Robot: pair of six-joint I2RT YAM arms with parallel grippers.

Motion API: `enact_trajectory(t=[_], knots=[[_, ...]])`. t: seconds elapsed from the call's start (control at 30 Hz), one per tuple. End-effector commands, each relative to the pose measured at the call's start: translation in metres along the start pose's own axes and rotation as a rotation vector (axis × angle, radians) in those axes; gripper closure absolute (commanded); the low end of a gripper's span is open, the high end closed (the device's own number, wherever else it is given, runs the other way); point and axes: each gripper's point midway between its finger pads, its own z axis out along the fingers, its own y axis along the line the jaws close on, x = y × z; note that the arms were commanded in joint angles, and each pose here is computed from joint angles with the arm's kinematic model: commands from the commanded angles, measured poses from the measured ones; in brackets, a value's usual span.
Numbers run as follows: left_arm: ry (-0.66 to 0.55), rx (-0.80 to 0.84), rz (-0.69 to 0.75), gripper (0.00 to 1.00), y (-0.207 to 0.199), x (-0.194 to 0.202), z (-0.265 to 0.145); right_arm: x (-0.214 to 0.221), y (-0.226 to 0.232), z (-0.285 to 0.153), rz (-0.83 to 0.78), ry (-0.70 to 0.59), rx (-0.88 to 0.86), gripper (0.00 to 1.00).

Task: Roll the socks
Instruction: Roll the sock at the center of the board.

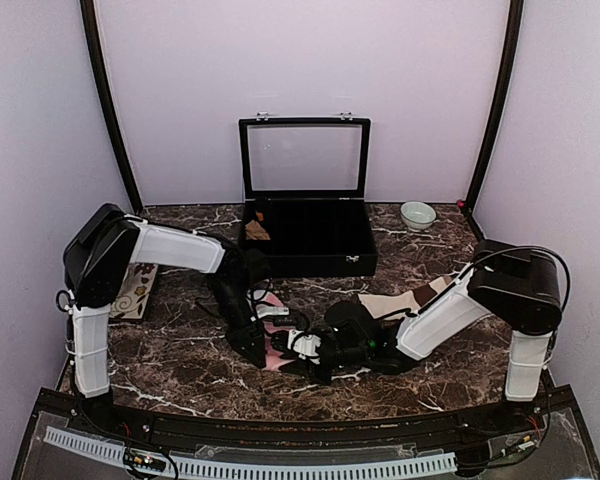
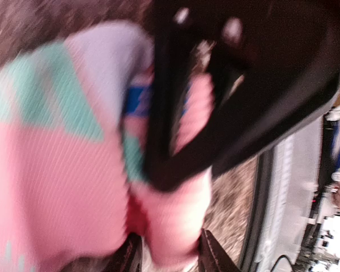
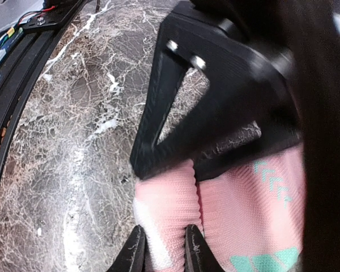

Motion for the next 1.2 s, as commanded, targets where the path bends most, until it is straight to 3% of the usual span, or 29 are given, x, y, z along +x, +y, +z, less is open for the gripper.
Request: enact_trajectory(t=[0.0, 0.3, 0.47, 0.5, 0.57, 0.6, 0.77, 0.93, 1.17], knots=[[-0.041, -0.269, 0.038, 0.63, 0.024, 0.002, -0.032, 0.147, 0.058, -0.024, 0.232, 0.493, -0.161, 0.89], [-0.260, -0.547, 0.126, 0.62, 0.017, -0.003, -0.090, 0.140, 0.067, -0.023, 0.341, 0.478, -0.199, 0.90], [-0.311, -0.645, 0.285, 0.64, -0.001, 0.001, -0.107, 0.137, 0.074, -0.019, 0.566, 0.507, -0.268, 0.90], [-0.303, -0.672, 0.303, 0.69, 0.001, 0.001, -0.110, 0.137, 0.075, -0.018, 0.615, 0.516, -0.283, 0.90], [-0.275, -0.721, 0.298, 0.93, 0.012, 0.004, -0.114, 0.140, 0.080, -0.017, 0.691, 0.545, -0.324, 0.90], [-0.269, -0.728, 0.294, 1.00, 0.015, 0.005, -0.115, 0.139, 0.082, -0.016, 0.727, 0.557, -0.347, 0.90], [-0.326, -0.595, 0.360, 0.96, -0.016, 0.003, -0.104, 0.139, 0.086, -0.017, 0.873, 0.598, -0.412, 0.91], [-0.204, -0.521, 0.390, 0.93, -0.024, 0.024, -0.067, 0.145, 0.077, -0.016, 0.992, 0.642, -0.400, 0.92], [-0.228, -0.644, 0.142, 0.95, 0.036, 0.022, -0.064, 0.134, 0.070, -0.016, 1.019, 0.574, -0.358, 0.91]])
